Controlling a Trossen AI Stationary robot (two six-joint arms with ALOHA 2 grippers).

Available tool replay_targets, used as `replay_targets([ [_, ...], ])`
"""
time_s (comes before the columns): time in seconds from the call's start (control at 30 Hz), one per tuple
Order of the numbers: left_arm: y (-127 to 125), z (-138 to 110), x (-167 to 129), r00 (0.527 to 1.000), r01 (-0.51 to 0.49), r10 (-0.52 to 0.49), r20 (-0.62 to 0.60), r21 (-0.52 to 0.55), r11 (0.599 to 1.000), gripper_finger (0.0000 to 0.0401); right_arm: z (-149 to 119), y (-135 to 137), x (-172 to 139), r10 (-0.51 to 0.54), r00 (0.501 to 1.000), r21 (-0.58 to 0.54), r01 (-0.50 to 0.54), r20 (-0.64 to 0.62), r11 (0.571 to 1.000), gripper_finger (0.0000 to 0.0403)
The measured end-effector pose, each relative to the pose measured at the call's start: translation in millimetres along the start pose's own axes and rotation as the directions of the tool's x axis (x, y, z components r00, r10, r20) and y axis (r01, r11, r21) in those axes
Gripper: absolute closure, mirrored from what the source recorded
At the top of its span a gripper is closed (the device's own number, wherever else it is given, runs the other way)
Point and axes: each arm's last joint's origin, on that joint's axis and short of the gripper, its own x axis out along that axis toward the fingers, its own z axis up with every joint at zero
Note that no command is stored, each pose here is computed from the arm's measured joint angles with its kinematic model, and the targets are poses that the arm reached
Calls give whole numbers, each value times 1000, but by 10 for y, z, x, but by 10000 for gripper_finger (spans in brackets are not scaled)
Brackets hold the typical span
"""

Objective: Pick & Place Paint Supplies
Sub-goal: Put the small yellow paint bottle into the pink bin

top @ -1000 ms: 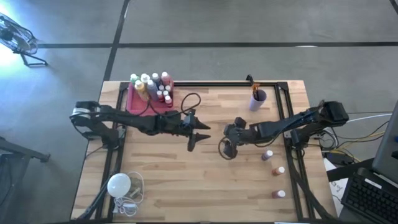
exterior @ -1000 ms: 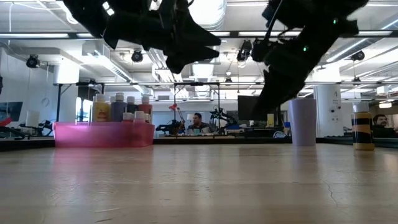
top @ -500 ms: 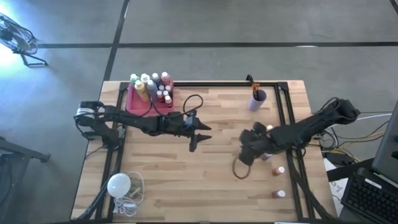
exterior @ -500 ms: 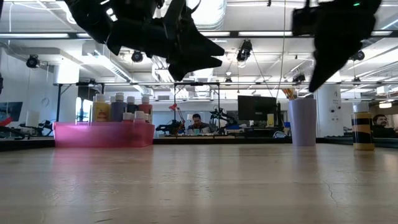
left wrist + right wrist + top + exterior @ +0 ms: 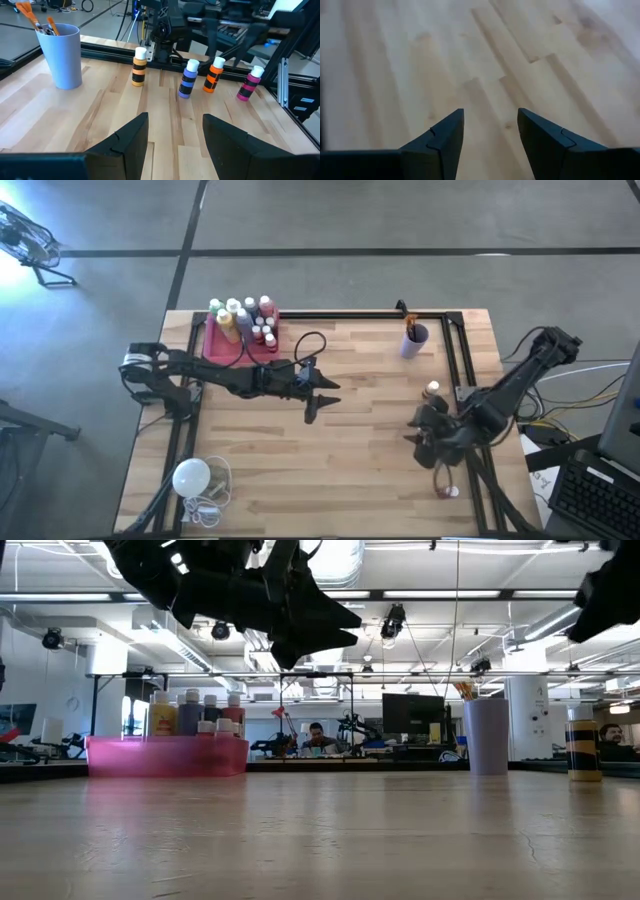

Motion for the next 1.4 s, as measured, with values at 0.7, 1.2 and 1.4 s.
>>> replay_targets([
  [0.7, 0, 0, 0, 1000, 0, 0, 0, 39, 999, 208, -289, -377, -458, -332, 935, 159, 349, -123, 924, 277],
  [1.2, 0, 0, 0, 1000, 1, -1, 0, 39, 999, 208, -269, -822, -568, -310, 948, 349, 316, -75, 882, 221],
  [1.4, -3, 20, -1, 1000, 3, -3, 18, 41, 999, 208, -155, -871, -545, -358, 931, 339, 361, -76, 869, 201],
])
